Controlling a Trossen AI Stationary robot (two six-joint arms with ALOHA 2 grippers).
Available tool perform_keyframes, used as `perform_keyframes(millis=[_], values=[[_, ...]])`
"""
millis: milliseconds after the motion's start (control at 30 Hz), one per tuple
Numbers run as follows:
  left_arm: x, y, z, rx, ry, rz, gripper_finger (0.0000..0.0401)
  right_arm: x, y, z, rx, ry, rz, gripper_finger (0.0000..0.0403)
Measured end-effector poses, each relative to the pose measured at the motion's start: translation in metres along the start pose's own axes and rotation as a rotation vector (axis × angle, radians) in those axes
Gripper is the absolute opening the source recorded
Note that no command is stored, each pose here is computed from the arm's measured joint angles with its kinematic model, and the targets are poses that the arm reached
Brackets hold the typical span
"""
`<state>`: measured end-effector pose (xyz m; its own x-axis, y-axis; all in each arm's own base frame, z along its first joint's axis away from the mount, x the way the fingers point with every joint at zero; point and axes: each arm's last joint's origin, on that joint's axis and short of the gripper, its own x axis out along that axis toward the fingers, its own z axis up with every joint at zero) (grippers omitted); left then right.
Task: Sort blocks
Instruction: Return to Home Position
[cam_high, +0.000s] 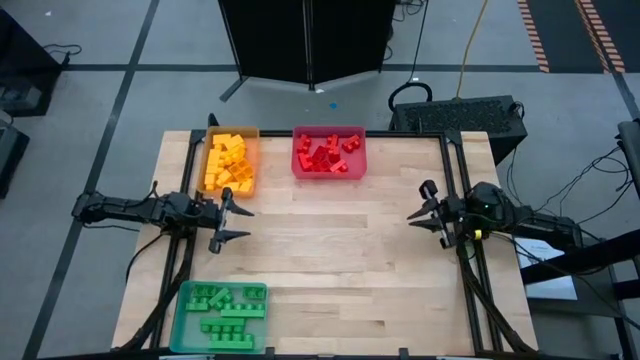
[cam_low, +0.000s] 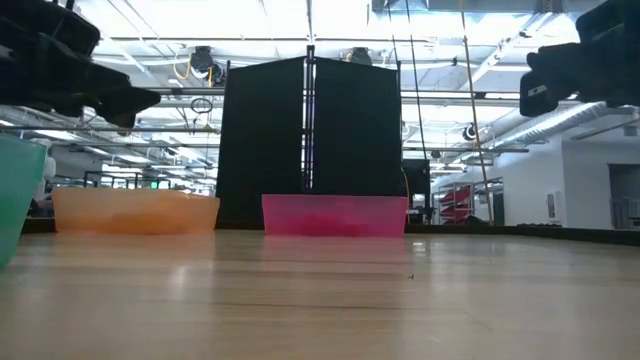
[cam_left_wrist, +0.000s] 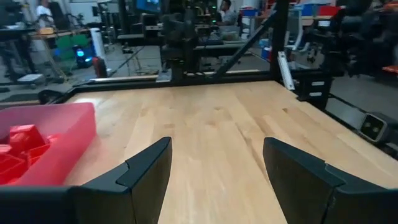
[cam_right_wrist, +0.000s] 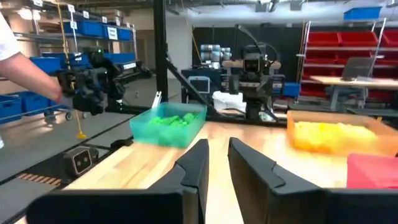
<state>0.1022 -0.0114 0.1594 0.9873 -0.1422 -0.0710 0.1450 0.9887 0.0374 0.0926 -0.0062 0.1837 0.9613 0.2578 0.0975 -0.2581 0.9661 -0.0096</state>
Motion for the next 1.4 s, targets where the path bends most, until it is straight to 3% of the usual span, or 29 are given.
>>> perform_keyframes(millis=[167, 400, 1400], values=[[0.0, 0.005, 0.0, -0.002, 0.002, 0.056, 0.0255, 0.0, 0.0, -0.005, 0.023, 0.049, -0.015, 0.0059], [-0.001, 0.01, -0.001, -0.014, 0.005, 0.115, 0.0255, 0.0, -0.002, -0.008, -0.04, 0.073, -0.057, 0.0059], [-0.001, 0.011, 0.001, 0.013, -0.01, 0.129, 0.0255, 0.003, -0.003, -0.012, -0.048, 0.119, -0.049, 0.0059]])
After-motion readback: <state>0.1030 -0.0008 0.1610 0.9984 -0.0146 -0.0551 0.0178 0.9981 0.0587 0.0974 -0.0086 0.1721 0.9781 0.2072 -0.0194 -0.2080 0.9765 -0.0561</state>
